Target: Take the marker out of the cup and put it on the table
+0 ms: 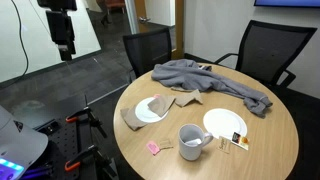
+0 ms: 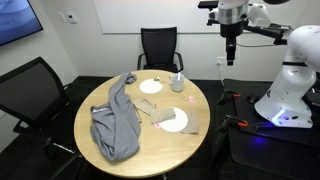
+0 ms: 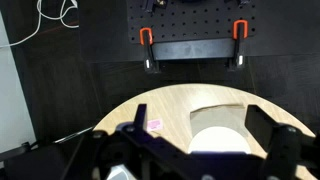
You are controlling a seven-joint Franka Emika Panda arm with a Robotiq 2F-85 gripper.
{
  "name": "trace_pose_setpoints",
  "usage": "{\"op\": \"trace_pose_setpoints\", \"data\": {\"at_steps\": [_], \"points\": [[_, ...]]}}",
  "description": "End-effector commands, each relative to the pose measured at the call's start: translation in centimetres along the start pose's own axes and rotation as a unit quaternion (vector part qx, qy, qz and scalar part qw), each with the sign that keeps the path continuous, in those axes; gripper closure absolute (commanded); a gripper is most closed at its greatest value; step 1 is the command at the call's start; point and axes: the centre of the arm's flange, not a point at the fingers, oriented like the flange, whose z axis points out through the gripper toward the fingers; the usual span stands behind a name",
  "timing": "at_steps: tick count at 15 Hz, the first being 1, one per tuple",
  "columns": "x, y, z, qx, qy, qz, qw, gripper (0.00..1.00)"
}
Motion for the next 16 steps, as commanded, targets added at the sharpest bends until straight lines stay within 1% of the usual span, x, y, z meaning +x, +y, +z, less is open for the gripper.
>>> {"op": "trace_pose_setpoints", "data": {"at_steps": [1, 11, 16], "points": [[0.0, 0.0, 0.0, 0.000, 0.000, 0.000, 1.0000, 0.00], [0.0, 0.0, 0.0, 0.000, 0.000, 0.000, 1.0000, 0.00], [1.3, 0.3, -0.3, 0.009, 0.006, 0.030, 0.9995, 0.00]]}}
